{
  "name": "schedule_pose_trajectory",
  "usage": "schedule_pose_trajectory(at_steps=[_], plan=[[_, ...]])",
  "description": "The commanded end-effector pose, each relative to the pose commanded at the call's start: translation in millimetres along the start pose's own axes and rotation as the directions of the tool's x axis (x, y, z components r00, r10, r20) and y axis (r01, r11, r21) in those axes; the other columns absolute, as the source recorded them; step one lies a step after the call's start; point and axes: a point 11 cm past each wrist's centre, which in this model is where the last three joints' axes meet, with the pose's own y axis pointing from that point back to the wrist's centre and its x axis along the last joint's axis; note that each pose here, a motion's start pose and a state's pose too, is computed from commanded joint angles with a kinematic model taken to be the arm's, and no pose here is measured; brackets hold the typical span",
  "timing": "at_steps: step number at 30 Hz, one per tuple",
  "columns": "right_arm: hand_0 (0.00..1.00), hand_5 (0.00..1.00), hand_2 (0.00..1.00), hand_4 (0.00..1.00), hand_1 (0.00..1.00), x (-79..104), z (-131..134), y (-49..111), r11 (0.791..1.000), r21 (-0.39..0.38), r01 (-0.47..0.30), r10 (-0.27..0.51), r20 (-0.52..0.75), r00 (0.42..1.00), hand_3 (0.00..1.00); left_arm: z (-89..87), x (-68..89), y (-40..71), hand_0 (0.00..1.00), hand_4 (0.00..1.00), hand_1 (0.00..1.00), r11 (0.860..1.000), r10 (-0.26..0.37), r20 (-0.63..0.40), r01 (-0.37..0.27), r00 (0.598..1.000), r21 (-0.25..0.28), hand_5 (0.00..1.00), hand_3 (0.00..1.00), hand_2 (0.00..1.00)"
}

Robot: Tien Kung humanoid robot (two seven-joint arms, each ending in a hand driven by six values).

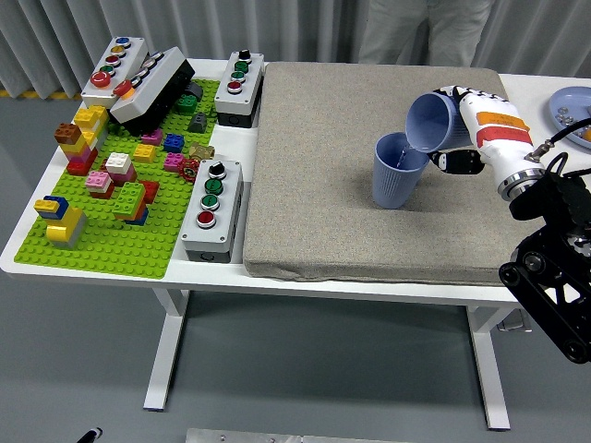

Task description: Pick cup pour cup place

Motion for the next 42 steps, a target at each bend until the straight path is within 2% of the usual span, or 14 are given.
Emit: schedule_pose_trajectory(at_steps=[17, 42], plan=[[0.821, 0.142, 0.575, 0.647, 0.676, 6.0, -1.3, -1.7, 1.000, 0.008, -0.025, 0.025, -0.039, 0.999, 0.631, 0.0, 0.3, 0.1, 0.825, 0.602, 0.787, 1.000, 0.000, 0.002, 0.000, 1.000, 0.001, 0.998, 0.775, 0.858], [0.835, 0.125, 0.584, 0.641, 0.688, 4.9, -2.9, -0.8, 0.999, 0.023, -0.031, 0.033, -0.065, 0.997, 0.625, -1.4, 0.4, 0.1, 0.825, 0.602, 0.787, 1.000, 0.000, 0.003, 0.000, 1.000, 0.004, 0.998, 0.776, 0.858]])
